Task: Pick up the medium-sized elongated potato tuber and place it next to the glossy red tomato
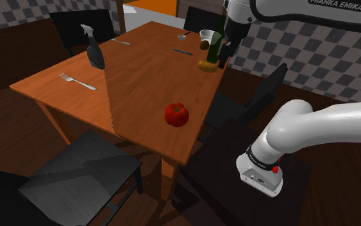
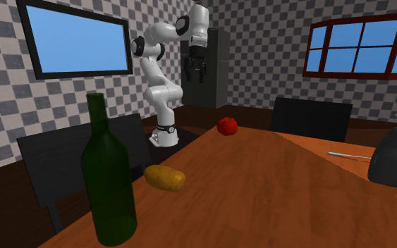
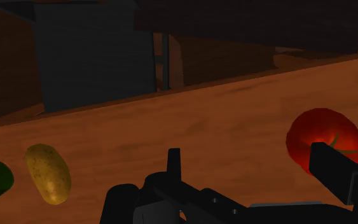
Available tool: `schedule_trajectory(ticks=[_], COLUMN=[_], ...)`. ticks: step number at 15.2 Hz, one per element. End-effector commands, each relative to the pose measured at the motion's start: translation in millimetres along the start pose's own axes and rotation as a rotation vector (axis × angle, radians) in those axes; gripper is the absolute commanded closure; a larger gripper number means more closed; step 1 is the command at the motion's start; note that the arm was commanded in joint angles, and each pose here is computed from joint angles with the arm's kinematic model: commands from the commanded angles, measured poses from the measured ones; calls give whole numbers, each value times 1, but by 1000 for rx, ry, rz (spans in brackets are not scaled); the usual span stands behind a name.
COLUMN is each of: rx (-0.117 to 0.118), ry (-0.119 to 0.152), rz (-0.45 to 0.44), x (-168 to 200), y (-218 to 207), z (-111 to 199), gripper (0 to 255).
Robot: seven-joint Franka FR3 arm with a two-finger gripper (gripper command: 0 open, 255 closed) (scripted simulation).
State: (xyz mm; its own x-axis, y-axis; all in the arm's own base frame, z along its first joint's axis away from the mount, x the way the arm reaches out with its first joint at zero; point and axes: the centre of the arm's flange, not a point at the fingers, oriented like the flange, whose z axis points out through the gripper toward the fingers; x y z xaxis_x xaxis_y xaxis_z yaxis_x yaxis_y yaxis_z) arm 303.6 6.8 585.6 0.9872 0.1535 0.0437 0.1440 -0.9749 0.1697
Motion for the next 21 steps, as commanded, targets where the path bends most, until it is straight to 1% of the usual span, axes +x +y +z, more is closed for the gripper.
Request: schedule_trajectory(ticks=[1, 21], rx=[0, 66], ry=[0, 10], rz=[0, -91], x=[0, 105], y=[0, 200], z=[0, 150], gripper=[0, 0])
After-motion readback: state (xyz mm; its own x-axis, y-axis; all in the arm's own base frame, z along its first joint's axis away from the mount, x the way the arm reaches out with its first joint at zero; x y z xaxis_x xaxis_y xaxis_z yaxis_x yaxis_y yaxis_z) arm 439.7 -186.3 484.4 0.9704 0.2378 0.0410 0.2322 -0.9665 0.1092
